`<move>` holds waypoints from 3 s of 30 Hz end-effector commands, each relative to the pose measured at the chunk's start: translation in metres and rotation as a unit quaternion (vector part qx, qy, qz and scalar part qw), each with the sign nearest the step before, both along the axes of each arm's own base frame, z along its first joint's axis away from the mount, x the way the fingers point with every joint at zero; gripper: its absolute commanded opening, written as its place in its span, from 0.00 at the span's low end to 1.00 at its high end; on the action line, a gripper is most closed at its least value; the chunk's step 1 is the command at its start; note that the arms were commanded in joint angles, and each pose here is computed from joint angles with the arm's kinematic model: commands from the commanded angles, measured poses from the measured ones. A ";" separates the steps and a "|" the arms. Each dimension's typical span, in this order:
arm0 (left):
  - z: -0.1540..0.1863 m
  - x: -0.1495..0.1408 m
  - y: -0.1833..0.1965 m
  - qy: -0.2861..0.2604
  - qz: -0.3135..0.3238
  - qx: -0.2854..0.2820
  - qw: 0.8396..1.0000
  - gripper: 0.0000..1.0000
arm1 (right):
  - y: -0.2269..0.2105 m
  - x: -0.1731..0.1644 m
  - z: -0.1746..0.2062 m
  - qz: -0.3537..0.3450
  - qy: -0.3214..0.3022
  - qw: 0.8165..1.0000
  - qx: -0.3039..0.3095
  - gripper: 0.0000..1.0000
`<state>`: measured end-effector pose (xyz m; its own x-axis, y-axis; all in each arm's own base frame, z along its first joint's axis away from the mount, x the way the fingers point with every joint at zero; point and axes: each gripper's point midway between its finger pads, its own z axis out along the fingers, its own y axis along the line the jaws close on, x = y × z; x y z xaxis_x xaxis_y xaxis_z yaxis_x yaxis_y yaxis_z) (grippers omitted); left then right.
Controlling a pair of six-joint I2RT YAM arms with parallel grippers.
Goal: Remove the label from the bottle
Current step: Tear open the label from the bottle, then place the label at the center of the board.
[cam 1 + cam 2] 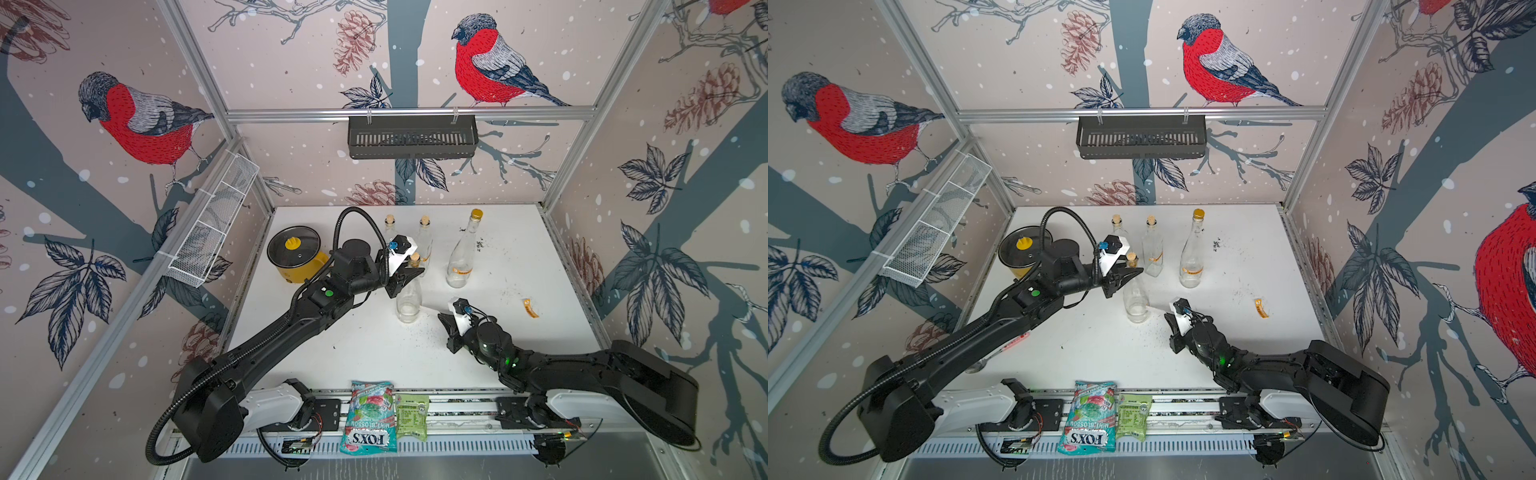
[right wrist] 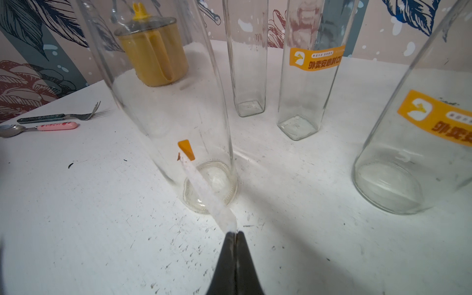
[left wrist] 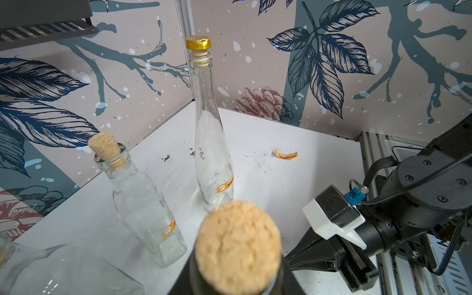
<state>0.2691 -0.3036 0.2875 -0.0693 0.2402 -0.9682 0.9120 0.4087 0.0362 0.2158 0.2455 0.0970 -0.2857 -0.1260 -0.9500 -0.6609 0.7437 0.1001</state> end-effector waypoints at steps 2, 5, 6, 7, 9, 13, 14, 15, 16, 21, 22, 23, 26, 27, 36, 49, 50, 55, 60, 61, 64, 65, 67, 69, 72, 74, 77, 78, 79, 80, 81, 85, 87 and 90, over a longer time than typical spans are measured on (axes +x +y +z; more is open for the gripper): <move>-0.037 -0.001 0.010 0.021 0.007 0.071 0.997 0.00 | -0.002 0.004 0.004 -0.013 -0.006 1.000 0.007 0.00; -0.037 -0.002 0.010 0.021 0.006 0.071 0.997 0.00 | -0.002 0.005 0.004 -0.013 -0.006 1.000 0.007 0.00; -0.037 -0.001 0.010 0.021 0.007 0.072 0.997 0.00 | -0.003 0.005 0.004 -0.013 -0.006 1.000 0.006 0.00; -0.037 -0.001 0.010 0.021 0.006 0.072 0.997 0.00 | -0.002 0.005 0.004 -0.012 -0.006 1.000 0.006 0.00; -0.037 -0.002 0.010 0.020 0.006 0.071 0.997 0.00 | -0.003 0.005 0.004 -0.014 -0.006 1.000 0.005 0.00; -0.037 -0.001 0.010 0.020 0.006 0.072 0.997 0.00 | -0.003 0.007 0.002 -0.016 -0.003 1.000 0.004 0.00; -0.036 -0.002 0.010 0.020 0.006 0.071 0.997 0.00 | -0.003 0.007 0.002 -0.016 -0.002 1.000 0.004 0.00; -0.036 -0.002 0.010 0.019 0.005 0.072 0.997 0.00 | -0.003 0.007 0.001 -0.015 -0.002 1.000 0.004 0.00; -0.036 -0.002 0.010 0.019 0.005 0.072 0.997 0.00 | -0.003 0.008 0.001 -0.015 -0.001 1.000 0.003 0.00; -0.036 -0.002 0.010 0.018 0.004 0.074 0.997 0.00 | -0.003 0.008 0.001 -0.017 -0.002 1.000 0.004 0.00; -0.037 -0.002 0.010 0.019 0.004 0.075 0.997 0.00 | -0.003 0.009 0.001 -0.017 -0.002 1.000 0.005 0.00; -0.037 -0.003 0.010 0.019 0.003 0.075 0.997 0.00 | -0.003 0.009 0.001 -0.017 -0.002 1.000 0.005 0.00; -0.037 -0.003 0.010 0.019 0.003 0.075 0.997 0.00 | -0.004 0.009 0.001 -0.020 -0.001 1.000 0.006 0.00; -0.037 -0.003 0.010 0.019 0.002 0.076 0.997 0.00 | -0.004 0.009 0.001 -0.020 -0.001 1.000 0.005 0.00; -0.038 -0.004 0.011 0.019 0.001 0.080 0.997 0.00 | -0.005 0.010 0.001 -0.022 -0.001 1.000 0.005 0.00; -0.037 -0.007 0.010 0.022 -0.006 0.081 0.996 0.00 | -0.010 0.014 -0.002 -0.027 0.007 1.000 0.001 0.00; -0.037 -0.007 0.010 0.022 -0.008 0.081 0.996 0.00 | -0.010 0.015 0.000 -0.027 0.008 1.000 0.003 0.00; -0.034 -0.009 0.011 0.024 -0.011 0.080 0.996 0.00 | -0.014 0.016 0.004 -0.030 0.014 0.999 0.007 0.00; -0.033 -0.010 0.011 0.028 -0.008 0.076 0.997 0.00 | -0.018 0.016 0.011 -0.026 0.028 0.999 0.017 0.00; -0.032 -0.010 0.010 0.030 -0.011 0.074 0.997 0.00 | -0.019 0.015 0.013 -0.024 0.029 0.999 0.021 0.00; -0.030 -0.012 0.008 0.032 -0.019 0.069 0.997 0.00 | -0.025 0.015 0.016 -0.026 0.033 0.999 0.030 0.00; -0.029 -0.012 0.008 0.033 -0.018 0.068 0.997 0.00 | -0.027 0.016 0.019 -0.028 0.034 0.998 0.035 0.00; -0.028 -0.012 0.008 0.033 -0.020 0.066 0.997 0.00 | -0.030 0.017 0.023 -0.031 0.043 0.998 0.043 0.00; -0.027 -0.013 0.007 0.037 -0.021 0.063 0.997 0.00 | -0.035 0.024 0.032 -0.051 0.066 0.995 0.055 0.00; -0.023 -0.014 0.006 0.051 -0.017 0.058 0.997 0.00 | -0.052 0.037 0.039 -0.111 0.141 0.982 0.055 0.00; -0.024 -0.016 0.006 0.062 -0.012 0.061 0.996 0.00 | -0.072 0.042 0.035 -0.161 0.203 0.965 0.040 0.00; -0.010 -0.014 0.005 0.055 0.004 0.056 0.997 0.00 | -0.102 0.041 0.031 -0.220 0.280 0.934 0.035 0.00; -0.009 -0.014 0.005 0.055 0.008 0.051 0.997 0.00 | -0.113 0.039 0.032 -0.243 0.298 0.922 0.041 0.00; -0.005 -0.015 0.006 0.051 0.011 0.045 0.998 0.00 | -0.124 0.039 0.032 -0.270 0.313 0.909 0.049 0.00; -0.001 -0.016 0.006 0.046 0.012 0.035 0.998 0.00 | -0.135 0.038 0.033 -0.296 0.329 0.895 0.061 0.00; 0.001 -0.017 0.007 0.043 0.015 0.028 0.999 0.00 | -0.148 0.036 0.034 -0.318 0.346 0.879 0.075 0.00; 0.008 -0.016 0.012 0.027 0.030 0.005 0.999 0.00 | -0.188 0.032 0.041 -0.369 0.405 0.826 0.131 0.00; 0.013 -0.017 0.013 0.018 0.032 -0.005 0.999 0.00 | -0.217 0.027 0.036 -0.409 0.435 0.788 0.150 0.00; 0.016 -0.016 0.016 0.011 0.040 -0.012 0.999 0.00 | -0.242 0.018 0.021 -0.435 0.488 0.736 0.176 0.00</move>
<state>0.2495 -0.2887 0.2909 -0.1452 0.2479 -0.9578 0.8863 0.4629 -0.0145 0.2659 -0.0030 0.1395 -0.6258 0.6819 -0.3787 0.4781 0.7189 0.5045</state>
